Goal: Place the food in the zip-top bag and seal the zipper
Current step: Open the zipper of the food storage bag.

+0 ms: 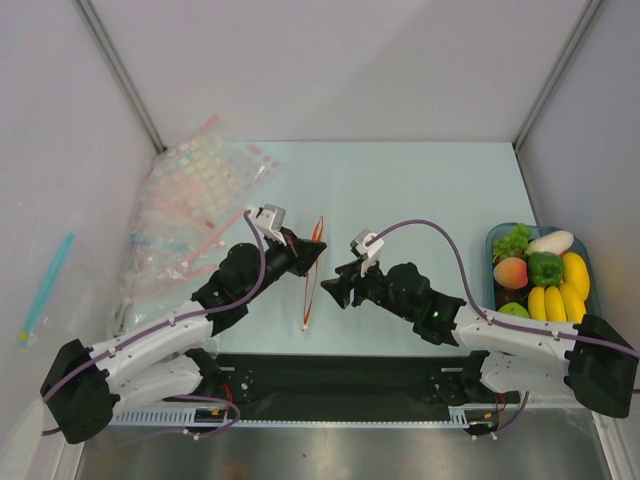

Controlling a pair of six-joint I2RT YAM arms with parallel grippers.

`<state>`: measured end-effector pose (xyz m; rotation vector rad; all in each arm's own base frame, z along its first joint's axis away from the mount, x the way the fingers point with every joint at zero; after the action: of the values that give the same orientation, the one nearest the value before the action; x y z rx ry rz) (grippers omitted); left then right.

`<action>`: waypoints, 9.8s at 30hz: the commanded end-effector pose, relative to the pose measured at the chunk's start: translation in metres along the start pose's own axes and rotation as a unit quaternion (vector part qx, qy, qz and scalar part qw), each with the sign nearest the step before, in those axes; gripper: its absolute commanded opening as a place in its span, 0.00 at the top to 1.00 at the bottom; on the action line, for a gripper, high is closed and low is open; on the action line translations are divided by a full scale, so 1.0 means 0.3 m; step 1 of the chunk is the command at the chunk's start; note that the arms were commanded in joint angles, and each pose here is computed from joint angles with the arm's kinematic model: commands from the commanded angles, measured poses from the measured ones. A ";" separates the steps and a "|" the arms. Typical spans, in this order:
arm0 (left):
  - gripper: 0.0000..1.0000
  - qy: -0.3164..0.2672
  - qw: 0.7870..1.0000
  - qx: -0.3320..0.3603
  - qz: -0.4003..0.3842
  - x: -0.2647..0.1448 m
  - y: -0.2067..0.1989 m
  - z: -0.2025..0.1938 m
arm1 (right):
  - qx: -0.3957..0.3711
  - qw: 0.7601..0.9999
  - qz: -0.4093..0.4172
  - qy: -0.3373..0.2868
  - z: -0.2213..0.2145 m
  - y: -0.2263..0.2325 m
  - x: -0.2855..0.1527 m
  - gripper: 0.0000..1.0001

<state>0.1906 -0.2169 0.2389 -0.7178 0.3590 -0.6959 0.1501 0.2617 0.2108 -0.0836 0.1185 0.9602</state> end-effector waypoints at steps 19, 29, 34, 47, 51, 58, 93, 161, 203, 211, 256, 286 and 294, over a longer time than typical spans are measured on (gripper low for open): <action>0.99 -0.029 0.999 0.017 -0.031 0.021 -0.097 0.023 | 0.003 0.998 -0.021 -0.055 0.087 0.025 0.052 0.42; 0.88 -0.027 0.999 0.019 -0.025 0.023 -0.102 0.021 | 0.001 0.998 -0.036 -0.053 0.092 0.020 0.053 0.74; 0.67 -0.025 0.999 0.021 -0.024 0.020 -0.110 0.030 | -0.002 0.997 -0.056 -0.052 0.096 0.005 0.047 1.00; 0.00 -0.095 0.994 0.017 -0.048 -0.089 -0.128 0.096 | -0.002 0.990 -0.132 -0.057 0.097 -0.053 -0.004 1.00; 0.00 -0.124 0.992 -0.003 -0.024 -0.108 -0.112 0.114 | 0.008 0.988 -0.136 -0.073 0.104 -0.061 -0.031 1.00; 0.01 -0.129 0.990 0.024 -0.043 -0.119 -0.103 0.104 | 0.022 0.985 -0.145 -0.088 0.119 -0.082 -0.066 1.00; 0.71 0.043 0.992 0.112 -0.024 0.091 -0.127 -0.015 | 0.033 0.984 -0.154 -0.086 0.115 -0.110 -0.071 1.00; 1.00 0.088 0.953 0.210 0.201 0.195 -0.115 -0.046 | 0.206 0.919 -0.305 0.140 -0.168 -0.425 0.023 0.39; 0.47 0.089 0.934 0.259 0.230 0.256 -0.126 -0.122 | 0.134 0.970 -0.205 0.005 -0.007 -0.272 -0.025 1.00; 0.70 0.080 0.921 0.253 0.286 0.269 -0.058 -0.096 | 0.128 0.971 -0.203 0.013 -0.010 -0.266 -0.014 1.00; 0.67 0.108 0.880 0.346 0.306 0.252 -0.146 -0.139 | 0.209 0.943 -0.229 0.124 -0.160 -0.394 0.059 0.98; 1.00 0.084 0.862 0.345 0.362 0.291 -0.080 -0.127 | 0.157 0.912 -0.372 0.070 -0.013 -0.457 -0.126 0.28; 1.00 0.080 0.862 0.344 0.364 0.284 -0.083 -0.115 | 0.139 0.801 -0.581 0.040 0.050 -0.514 -0.385 0.03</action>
<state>0.2200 -0.3042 0.2007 0.2681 0.5108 -0.1266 0.2202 0.1175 0.2248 0.1066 0.3062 -0.0251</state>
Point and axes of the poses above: each gripper's point midway between its finger pads, its own x axis out along the fingers, its own y axis along the line the jaws close on, z = x × y, the point moved 8 cm from there along -x, back along the fingers, and after that the axes turned 15 degrees about -x, right-handed, at the moved point
